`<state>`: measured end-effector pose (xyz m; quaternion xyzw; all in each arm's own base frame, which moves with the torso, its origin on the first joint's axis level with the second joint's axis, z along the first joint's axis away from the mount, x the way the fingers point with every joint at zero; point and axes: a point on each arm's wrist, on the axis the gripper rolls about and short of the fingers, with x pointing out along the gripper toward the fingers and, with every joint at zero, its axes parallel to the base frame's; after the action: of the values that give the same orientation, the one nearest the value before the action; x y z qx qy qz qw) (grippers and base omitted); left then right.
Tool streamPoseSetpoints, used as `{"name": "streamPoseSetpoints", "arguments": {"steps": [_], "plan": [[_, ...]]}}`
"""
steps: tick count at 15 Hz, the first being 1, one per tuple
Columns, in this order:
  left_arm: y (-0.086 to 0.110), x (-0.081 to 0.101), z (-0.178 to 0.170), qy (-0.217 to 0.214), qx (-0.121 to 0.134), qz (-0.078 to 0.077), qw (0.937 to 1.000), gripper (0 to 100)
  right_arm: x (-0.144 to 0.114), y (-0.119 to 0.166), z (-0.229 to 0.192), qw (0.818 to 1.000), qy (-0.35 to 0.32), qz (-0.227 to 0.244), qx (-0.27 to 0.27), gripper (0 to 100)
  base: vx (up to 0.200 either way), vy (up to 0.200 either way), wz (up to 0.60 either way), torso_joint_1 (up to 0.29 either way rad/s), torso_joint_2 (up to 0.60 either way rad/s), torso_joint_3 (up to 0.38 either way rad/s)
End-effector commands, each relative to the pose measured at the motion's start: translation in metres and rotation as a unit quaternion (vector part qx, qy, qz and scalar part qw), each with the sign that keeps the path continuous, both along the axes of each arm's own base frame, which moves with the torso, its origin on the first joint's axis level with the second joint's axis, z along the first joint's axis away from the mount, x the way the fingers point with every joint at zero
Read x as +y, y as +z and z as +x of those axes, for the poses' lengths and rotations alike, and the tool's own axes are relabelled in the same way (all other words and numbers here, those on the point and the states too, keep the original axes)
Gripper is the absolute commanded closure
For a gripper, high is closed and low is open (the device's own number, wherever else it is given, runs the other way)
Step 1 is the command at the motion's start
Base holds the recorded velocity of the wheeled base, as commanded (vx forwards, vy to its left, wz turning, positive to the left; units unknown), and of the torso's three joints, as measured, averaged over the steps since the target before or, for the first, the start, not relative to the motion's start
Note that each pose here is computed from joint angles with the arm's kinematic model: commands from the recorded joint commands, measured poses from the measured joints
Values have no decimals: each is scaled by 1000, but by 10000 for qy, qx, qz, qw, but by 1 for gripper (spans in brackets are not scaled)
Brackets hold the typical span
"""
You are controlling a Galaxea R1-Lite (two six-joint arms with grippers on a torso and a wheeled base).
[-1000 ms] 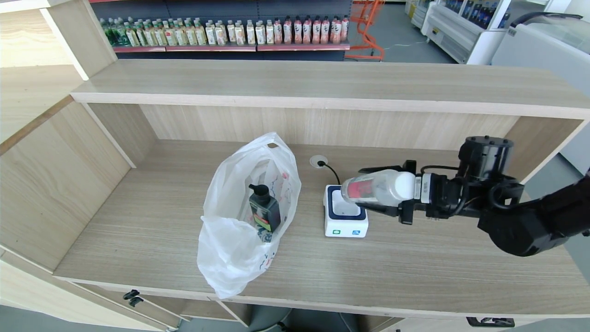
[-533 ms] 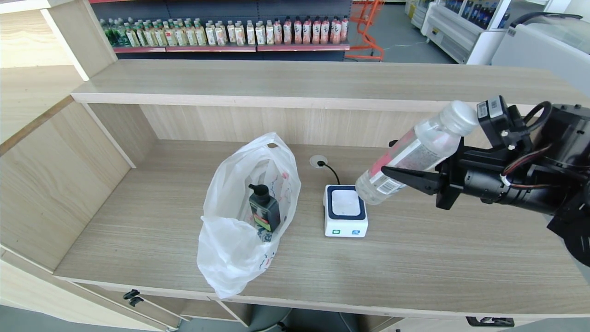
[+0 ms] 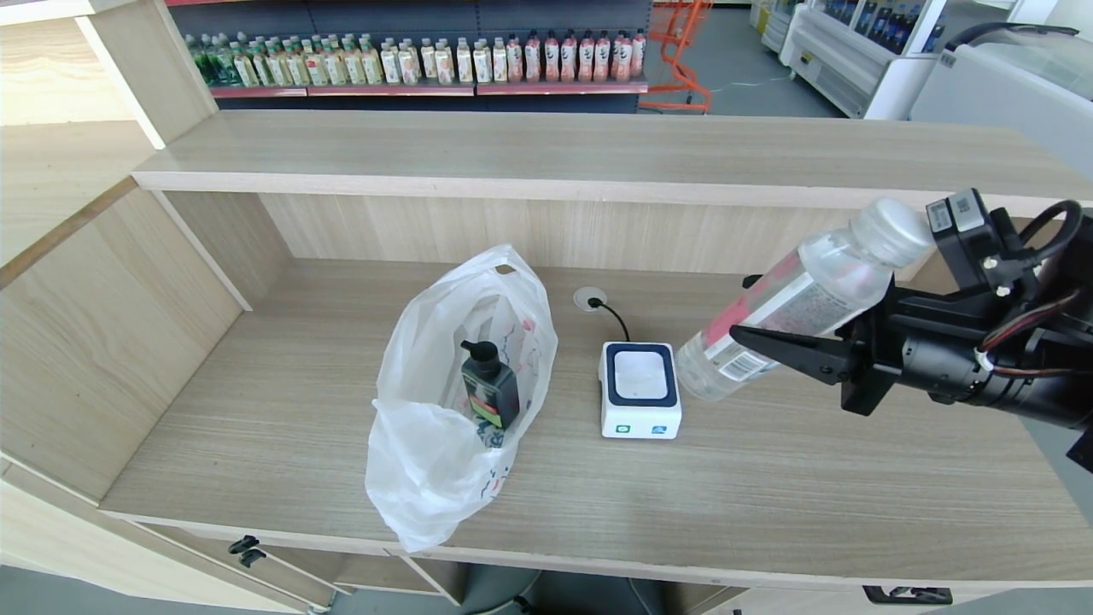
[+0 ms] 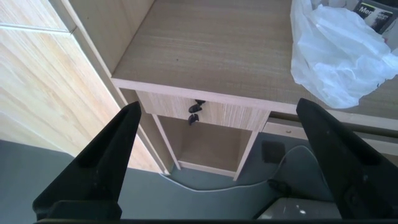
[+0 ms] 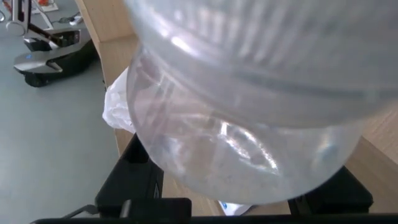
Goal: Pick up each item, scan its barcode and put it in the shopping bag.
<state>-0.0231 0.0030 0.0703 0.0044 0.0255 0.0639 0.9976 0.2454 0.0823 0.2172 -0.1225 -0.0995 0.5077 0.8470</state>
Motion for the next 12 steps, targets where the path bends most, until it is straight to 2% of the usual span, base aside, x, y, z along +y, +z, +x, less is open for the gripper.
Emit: {"name": "streamPoseSetpoints", "arguments": {"steps": [1, 4, 6, 8, 11, 12], "plan": [[0, 0, 0, -4, 7, 3, 10000, 0, -3, 3, -5, 10000, -33, 59, 29, 100, 0, 0, 0, 0, 0, 0], [0, 0, 0, 12, -2, -4, 10000, 0, -6, 4, -7, 9994, -157, 201, 243, 100, 0, 200, 0, -7, 1, 4], [0, 0, 0, 4, 6, -4, 10000, 0, -6, 9, -4, 9903, -721, 766, 912, 100, 0, 200, 0, 17, 5, 0], [0, 0, 0, 4, -1, 3, 10000, 0, -4, 9, 5, 9812, -1021, 1052, 1258, 100, 0, 200, 0, -5, 2, -2], [0, 0, 0, 4, -2, -4, 10000, 0, -1, 0, 23, 9709, -1383, 1192, 1547, 100, 0, 0, 0, 0, 0, 0], [0, 0, 0, 4, 6, -4, 10000, 0, 4, -14, 41, 9613, -1694, 1212, 1801, 100, 0, 0, 0, 0, 0, 0]]}}
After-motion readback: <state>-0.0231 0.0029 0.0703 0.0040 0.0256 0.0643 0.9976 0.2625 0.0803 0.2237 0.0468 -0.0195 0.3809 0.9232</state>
